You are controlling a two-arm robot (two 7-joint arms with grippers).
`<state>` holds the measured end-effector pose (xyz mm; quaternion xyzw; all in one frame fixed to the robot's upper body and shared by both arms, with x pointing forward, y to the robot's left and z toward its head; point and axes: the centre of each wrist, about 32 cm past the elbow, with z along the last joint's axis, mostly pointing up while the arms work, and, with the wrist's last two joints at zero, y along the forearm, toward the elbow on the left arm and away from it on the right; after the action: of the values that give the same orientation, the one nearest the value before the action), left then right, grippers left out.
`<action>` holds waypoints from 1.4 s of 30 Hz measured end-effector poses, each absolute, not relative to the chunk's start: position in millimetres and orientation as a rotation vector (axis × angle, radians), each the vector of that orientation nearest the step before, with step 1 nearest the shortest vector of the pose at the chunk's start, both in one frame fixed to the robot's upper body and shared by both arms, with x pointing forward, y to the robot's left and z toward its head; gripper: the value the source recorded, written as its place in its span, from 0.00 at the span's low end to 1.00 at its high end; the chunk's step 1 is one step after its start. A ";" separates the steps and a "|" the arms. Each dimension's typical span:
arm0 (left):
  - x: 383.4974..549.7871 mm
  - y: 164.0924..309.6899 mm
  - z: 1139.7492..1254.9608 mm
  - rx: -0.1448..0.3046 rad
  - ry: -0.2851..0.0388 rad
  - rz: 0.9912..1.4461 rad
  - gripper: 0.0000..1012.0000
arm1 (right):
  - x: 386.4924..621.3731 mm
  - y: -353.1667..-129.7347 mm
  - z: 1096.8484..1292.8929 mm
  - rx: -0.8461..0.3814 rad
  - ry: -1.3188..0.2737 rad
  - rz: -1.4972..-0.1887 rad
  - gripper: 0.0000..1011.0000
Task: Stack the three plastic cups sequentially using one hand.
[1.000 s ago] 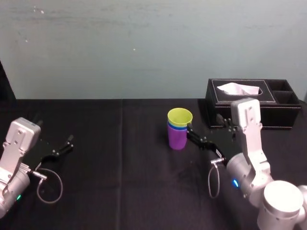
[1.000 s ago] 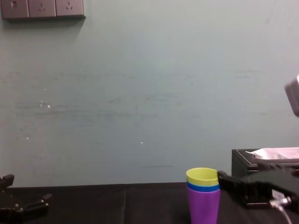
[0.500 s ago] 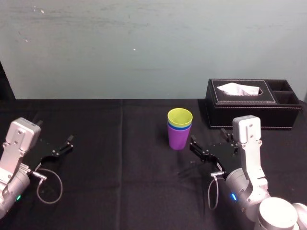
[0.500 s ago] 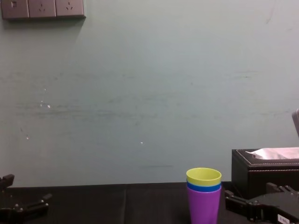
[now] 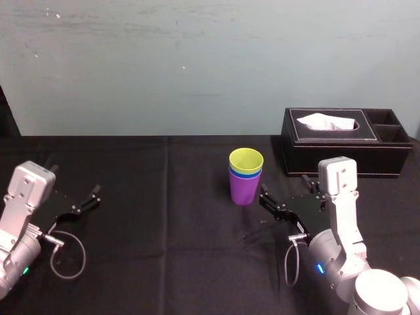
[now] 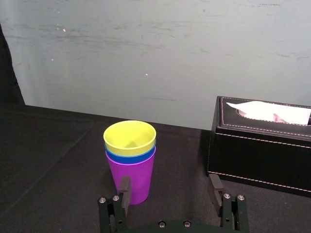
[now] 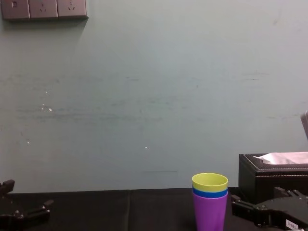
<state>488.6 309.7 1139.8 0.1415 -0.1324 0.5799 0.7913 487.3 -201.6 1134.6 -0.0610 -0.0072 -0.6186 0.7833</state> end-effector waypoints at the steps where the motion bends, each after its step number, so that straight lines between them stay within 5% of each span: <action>1: 488.6 309.7 1139.8 0.305 -0.285 1.248 0.99 | 487.3 -201.6 1134.6 -0.132 -0.016 -1.335 0.99; 42: 488.6 309.7 1139.8 0.304 -0.285 1.248 0.99 | 487.5 -201.7 1135.7 -0.132 -0.015 -1.333 0.99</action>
<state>488.6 309.7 1139.8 0.1415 -0.1324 0.5799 0.7913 487.5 -201.7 1135.7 -0.0614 -0.0071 -0.6179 0.7838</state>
